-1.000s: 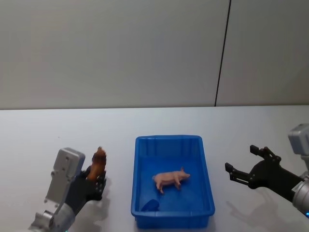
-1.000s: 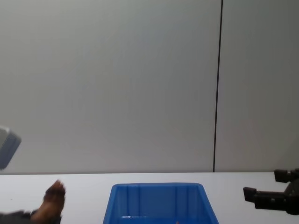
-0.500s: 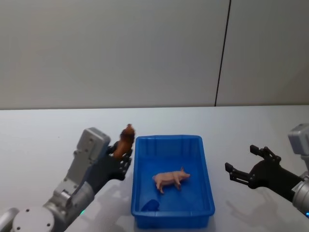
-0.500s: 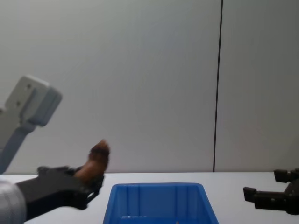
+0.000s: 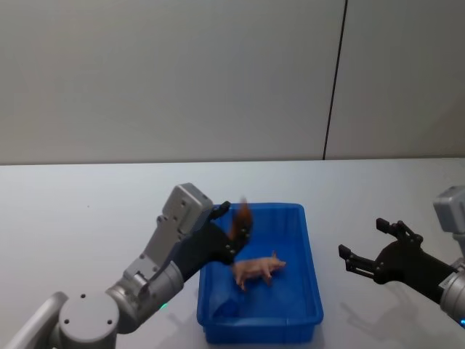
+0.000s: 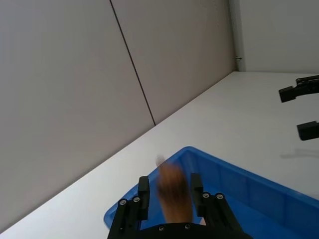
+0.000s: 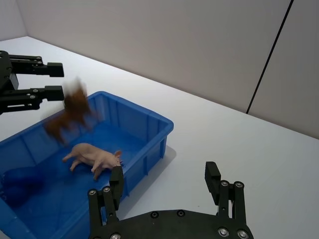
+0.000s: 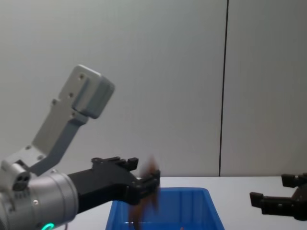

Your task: Pick up the two dolls from the table and place them into the box.

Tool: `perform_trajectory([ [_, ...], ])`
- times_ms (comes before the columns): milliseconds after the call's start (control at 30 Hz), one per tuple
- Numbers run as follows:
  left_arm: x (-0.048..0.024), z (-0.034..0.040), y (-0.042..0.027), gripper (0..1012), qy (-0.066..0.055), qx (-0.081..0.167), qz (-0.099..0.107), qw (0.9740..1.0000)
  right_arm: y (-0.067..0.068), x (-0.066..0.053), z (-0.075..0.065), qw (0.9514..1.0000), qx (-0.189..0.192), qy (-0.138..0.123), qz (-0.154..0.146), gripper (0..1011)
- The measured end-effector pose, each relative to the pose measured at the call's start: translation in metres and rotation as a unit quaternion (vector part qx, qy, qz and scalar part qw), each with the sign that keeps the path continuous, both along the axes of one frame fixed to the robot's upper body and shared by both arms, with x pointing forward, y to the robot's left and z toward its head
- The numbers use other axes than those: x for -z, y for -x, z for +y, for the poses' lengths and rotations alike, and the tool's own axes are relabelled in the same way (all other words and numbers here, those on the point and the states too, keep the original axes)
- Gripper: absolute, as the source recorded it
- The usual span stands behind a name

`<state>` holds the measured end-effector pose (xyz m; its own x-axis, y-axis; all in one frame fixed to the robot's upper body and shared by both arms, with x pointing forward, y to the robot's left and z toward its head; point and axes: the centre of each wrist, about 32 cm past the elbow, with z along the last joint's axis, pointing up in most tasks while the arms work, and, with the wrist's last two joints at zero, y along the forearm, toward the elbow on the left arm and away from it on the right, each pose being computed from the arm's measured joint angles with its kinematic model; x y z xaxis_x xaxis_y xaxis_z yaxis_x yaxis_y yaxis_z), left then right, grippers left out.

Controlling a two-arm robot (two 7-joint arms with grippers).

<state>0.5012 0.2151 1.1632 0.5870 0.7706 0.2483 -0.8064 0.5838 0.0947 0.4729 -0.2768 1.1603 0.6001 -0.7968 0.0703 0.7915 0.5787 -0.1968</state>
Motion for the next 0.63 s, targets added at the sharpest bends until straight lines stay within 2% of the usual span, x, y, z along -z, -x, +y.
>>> perform_trajectory([
  [233,0.0012,-0.0104,-0.0043,701,0.005,0.02,-0.009,0.9998,0.0,0.0,0.0,1.0,0.0,0.0,0.0,1001],
  [367,0.0016,-0.012,-0.0039,811,0.008,0.023,-0.018,0.9995,0.0,0.0,0.0,1.0,0.0,0.0,0.0,1001],
  [500,0.0016,-0.0121,-0.0005,946,0.013,0.021,-0.031,0.9992,0.0,0.0,0.0,1.0,0.0,0.0,0.0,1001],
  [633,0.0012,-0.0118,0.0013,1001,0.016,0.019,-0.039,0.9989,0.0,0.0,0.0,1.0,0.0,0.0,0.0,1001],
])
